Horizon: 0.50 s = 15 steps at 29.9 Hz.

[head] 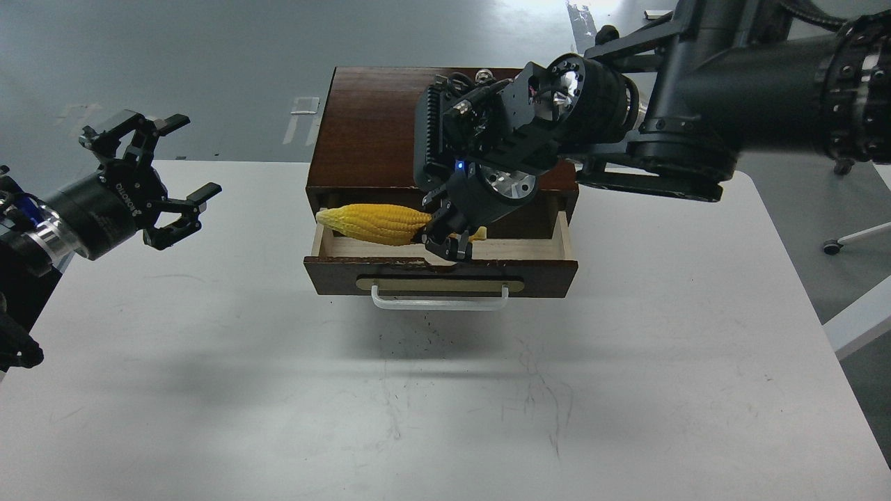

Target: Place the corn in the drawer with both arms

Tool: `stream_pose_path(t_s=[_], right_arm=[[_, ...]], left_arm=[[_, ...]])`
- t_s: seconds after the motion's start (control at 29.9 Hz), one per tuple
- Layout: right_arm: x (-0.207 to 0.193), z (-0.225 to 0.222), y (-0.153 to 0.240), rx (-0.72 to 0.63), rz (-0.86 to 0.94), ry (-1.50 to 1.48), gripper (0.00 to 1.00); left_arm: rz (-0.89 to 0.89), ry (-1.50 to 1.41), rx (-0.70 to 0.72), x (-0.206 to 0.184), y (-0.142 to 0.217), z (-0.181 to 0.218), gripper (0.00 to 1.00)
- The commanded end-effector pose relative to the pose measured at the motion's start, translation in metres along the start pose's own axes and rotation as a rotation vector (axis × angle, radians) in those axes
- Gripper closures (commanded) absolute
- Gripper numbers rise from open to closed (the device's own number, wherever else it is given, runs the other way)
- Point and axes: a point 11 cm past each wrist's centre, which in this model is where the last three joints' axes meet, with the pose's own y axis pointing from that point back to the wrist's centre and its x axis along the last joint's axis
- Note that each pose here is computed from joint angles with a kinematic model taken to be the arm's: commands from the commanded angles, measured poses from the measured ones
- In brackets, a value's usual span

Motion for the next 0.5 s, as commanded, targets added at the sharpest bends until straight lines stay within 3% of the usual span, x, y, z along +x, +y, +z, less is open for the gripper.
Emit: stream_pose_path(t_s=[0.0, 0.3, 0.37, 0.44, 0.47], right_arm=[[-0.0103, -0.0026, -0.0061, 0.011, -0.016, -0.017, 0.94], [-0.0180, -0.0030, -0.0097, 0.014, -0.026, -0.030, 0.86], [-0.0192, -0.0034, -0.0107, 0.016, -0.026, -0.033, 0.79], [-0.0193, -0.0038, -0.0111, 0.017, -0.024, -0.036, 0.57], [-0.0195, -0.0038, -0.0111, 0.017, -0.025, -0.037, 0.53]], left_arm=[[0.001, 0.010, 0.011, -0.0004, 0.0013, -0.0070, 0.01], [-0.003, 0.021, 0.015, -0.0024, 0.0000, -0.0115, 0.01], [-0.003, 0.021, 0.014, -0.0024, -0.0001, -0.0111, 0.01], [-0.003, 0.020, 0.011, -0.0025, -0.0005, -0.0102, 0.01], [-0.004, 0.019, 0.008, -0.0026, -0.0008, -0.0093, 0.01]])
